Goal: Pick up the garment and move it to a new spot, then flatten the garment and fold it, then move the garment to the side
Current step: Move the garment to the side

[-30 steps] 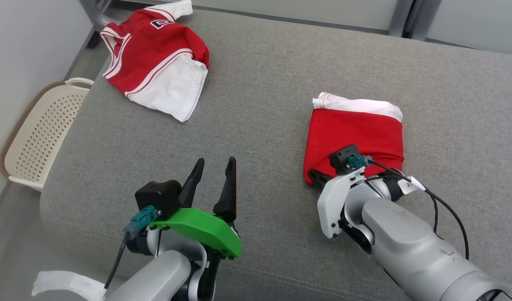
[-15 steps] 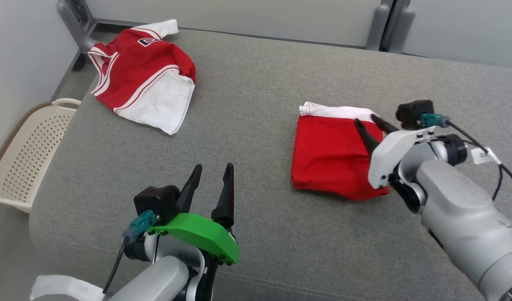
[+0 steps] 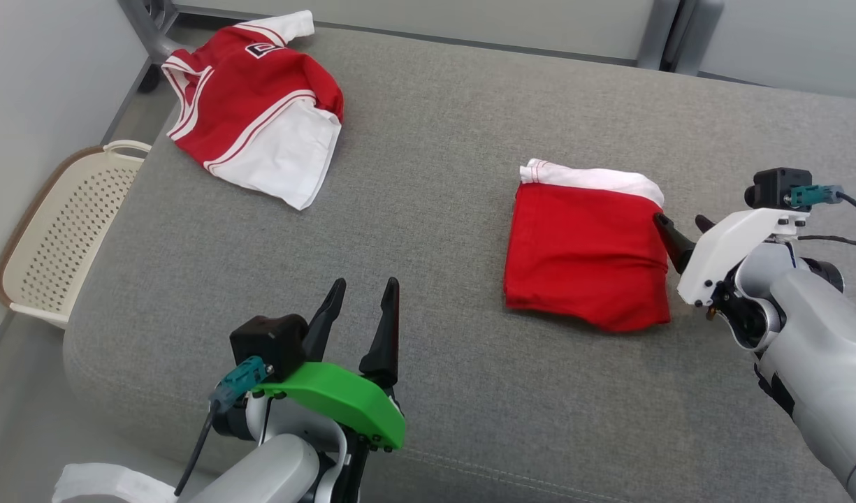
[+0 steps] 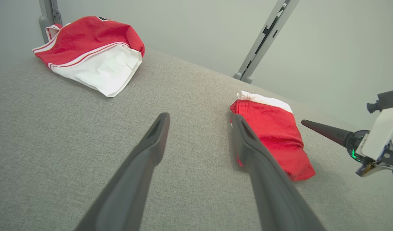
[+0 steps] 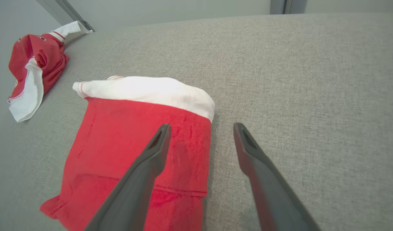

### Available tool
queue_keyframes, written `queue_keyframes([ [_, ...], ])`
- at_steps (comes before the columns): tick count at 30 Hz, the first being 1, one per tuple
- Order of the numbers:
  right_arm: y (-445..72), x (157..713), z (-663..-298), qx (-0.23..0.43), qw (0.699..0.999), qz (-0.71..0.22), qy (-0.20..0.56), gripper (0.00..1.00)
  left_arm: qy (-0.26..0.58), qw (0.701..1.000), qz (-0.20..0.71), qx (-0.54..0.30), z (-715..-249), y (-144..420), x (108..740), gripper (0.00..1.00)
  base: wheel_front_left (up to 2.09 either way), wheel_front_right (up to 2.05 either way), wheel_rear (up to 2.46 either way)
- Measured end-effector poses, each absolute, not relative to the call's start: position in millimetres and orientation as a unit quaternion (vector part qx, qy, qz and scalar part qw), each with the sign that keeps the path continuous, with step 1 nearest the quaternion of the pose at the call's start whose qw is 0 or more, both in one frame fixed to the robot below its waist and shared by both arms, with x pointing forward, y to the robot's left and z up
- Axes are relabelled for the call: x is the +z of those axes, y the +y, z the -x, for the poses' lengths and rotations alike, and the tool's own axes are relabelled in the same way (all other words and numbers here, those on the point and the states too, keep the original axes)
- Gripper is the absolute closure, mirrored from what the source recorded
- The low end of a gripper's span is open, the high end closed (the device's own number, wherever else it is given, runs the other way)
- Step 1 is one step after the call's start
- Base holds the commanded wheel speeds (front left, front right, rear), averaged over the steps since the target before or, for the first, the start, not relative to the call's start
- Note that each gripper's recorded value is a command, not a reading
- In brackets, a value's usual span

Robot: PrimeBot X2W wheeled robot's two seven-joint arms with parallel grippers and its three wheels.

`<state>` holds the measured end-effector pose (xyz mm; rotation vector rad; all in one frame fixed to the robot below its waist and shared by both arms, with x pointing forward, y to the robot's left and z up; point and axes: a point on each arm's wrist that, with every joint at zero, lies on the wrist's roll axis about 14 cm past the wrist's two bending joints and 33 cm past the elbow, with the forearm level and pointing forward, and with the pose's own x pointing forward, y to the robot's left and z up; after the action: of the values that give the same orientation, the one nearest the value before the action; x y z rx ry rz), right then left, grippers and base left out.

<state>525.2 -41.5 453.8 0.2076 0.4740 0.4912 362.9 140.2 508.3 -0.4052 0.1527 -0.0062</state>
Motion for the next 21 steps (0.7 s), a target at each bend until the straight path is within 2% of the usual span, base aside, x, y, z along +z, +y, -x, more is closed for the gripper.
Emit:
queue_keyframes([
  [6,-31,432,-521,0.241,0.917,-0.148,0.281,0.0,0.081,0.977,0.199,0.011,-364,148,503,0.0,0.0,0.0,0.0],
  [17,-16,402,-519,0.245,0.896,-0.167,0.329,0.0,0.086,0.977,0.192,0.032,-366,161,498,0.0,0.0,0.0,0.0],
  [18,-14,401,-519,0.248,0.895,-0.167,0.331,0.2,0.085,0.977,0.191,0.033,-366,162,498,0.0,0.0,0.0,0.0],
  [19,-13,401,-518,0.25,0.895,-0.166,0.331,0.55,0.084,0.978,0.19,0.033,-367,162,498,0.0,0.0,0.0,0.0],
  [21,-12,401,-518,0.252,0.896,-0.163,0.328,0.8,0.083,0.978,0.19,0.033,-368,162,499,0.0,0.0,0.0,0.0],
])
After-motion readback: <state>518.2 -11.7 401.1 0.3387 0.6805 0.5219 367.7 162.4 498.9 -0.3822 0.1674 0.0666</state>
